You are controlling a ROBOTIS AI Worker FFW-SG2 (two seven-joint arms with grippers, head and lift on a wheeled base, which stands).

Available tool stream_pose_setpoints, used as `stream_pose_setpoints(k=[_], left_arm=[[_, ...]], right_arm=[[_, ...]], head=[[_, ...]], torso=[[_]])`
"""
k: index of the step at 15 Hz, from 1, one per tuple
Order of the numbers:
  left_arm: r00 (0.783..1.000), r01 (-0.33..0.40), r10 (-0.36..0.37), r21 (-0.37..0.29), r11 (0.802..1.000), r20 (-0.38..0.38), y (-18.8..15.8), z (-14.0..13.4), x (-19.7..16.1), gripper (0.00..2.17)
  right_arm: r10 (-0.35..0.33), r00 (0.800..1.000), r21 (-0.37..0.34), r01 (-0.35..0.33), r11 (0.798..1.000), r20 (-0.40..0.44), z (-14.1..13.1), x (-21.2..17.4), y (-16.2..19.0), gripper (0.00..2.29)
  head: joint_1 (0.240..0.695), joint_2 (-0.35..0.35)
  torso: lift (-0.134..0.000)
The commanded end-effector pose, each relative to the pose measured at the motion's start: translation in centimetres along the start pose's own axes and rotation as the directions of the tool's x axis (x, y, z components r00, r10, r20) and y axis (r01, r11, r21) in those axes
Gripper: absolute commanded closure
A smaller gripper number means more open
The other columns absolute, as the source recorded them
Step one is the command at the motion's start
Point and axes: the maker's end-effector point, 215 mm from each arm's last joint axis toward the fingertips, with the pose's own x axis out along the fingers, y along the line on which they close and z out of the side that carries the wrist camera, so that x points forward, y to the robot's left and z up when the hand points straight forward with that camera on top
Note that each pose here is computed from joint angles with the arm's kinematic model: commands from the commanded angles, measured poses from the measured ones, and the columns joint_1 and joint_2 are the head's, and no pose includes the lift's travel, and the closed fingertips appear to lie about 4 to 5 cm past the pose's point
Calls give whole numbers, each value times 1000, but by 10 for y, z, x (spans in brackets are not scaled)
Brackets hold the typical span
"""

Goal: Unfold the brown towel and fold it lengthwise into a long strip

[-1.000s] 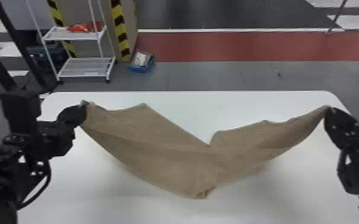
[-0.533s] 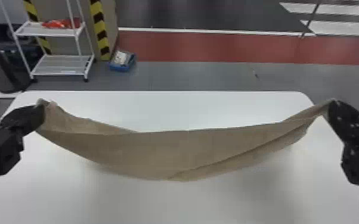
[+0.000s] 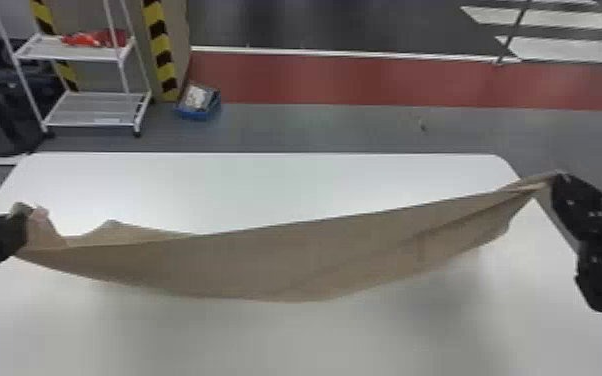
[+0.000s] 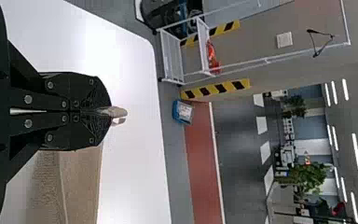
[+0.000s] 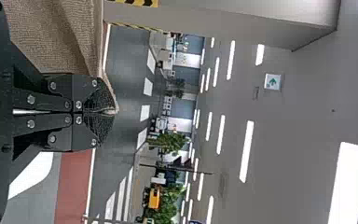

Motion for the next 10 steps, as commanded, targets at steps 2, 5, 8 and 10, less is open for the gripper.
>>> stream_pose_setpoints(k=[2, 5, 8, 10], left_arm=[[1000, -16, 15, -21, 1000, -16, 7, -2, 25, 1949], [999, -52, 52, -39, 998, 5, 19, 21, 62, 1949], [996, -86, 86, -53, 995, -6, 30, 39, 108, 1949], [996, -66, 70, -79, 995, 50, 27, 78, 139, 1949]], right_arm=[[35, 997, 56, -32, 998, -63, -28, 38, 14, 1416], [110, 987, 121, -96, 988, -115, -35, 101, 41, 1416], [179, 981, 131, -168, 977, -74, -20, 163, 74, 1416], [206, 978, 109, -202, 973, -25, -3, 214, 87, 1416]], head=[[695, -64], [695, -23], [690, 18], [631, 56]], torso=[[-123], [-123], [-123], [-123]])
